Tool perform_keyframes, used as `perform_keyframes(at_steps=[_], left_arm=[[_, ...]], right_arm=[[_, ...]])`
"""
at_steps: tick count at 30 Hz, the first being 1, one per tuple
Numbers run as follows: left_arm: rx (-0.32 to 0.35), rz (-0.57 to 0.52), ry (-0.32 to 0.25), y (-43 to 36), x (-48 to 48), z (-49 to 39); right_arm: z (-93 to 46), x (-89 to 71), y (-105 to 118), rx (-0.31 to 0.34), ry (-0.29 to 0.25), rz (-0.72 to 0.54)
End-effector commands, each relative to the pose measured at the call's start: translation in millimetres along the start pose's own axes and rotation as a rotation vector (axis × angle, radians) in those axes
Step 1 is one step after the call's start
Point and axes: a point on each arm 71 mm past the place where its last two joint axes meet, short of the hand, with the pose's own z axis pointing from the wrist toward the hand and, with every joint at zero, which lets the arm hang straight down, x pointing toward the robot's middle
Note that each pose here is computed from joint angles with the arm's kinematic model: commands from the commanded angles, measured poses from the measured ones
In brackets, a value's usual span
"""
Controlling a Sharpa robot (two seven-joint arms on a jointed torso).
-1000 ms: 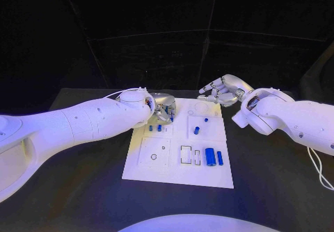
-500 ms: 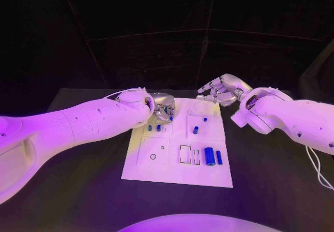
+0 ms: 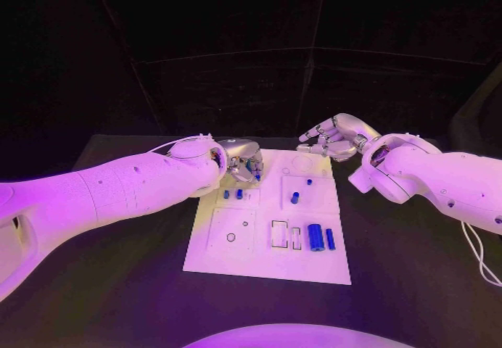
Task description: Assemble the parts on the task board
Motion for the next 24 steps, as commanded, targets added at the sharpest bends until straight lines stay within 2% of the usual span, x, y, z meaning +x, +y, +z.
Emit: perform_keyframes(at_steps=[1, 5, 11, 24], left_arm=[[0.022, -0.059, -0.048, -2.9, -8.1, -4.7], [0.013, -0.087, -0.054, 1.8, -14.6, -13.1], [-0.028, -0.099, -0.022, 16.9, -17.5, -23.5], [-0.095, -0.102, 0.037, 39.5, -15.9, -32.2]], right_arm=[[0.1, -1.1, 0.7, -0.008, 0.002, 0.000], [-0.2, -2.1, -0.5, -0.004, 0.000, -0.001], [-0.5, -2.8, -1.6, 0.000, 0.000, -0.002], [-0.5, -3.0, -1.8, 0.001, -0.001, -0.002]])
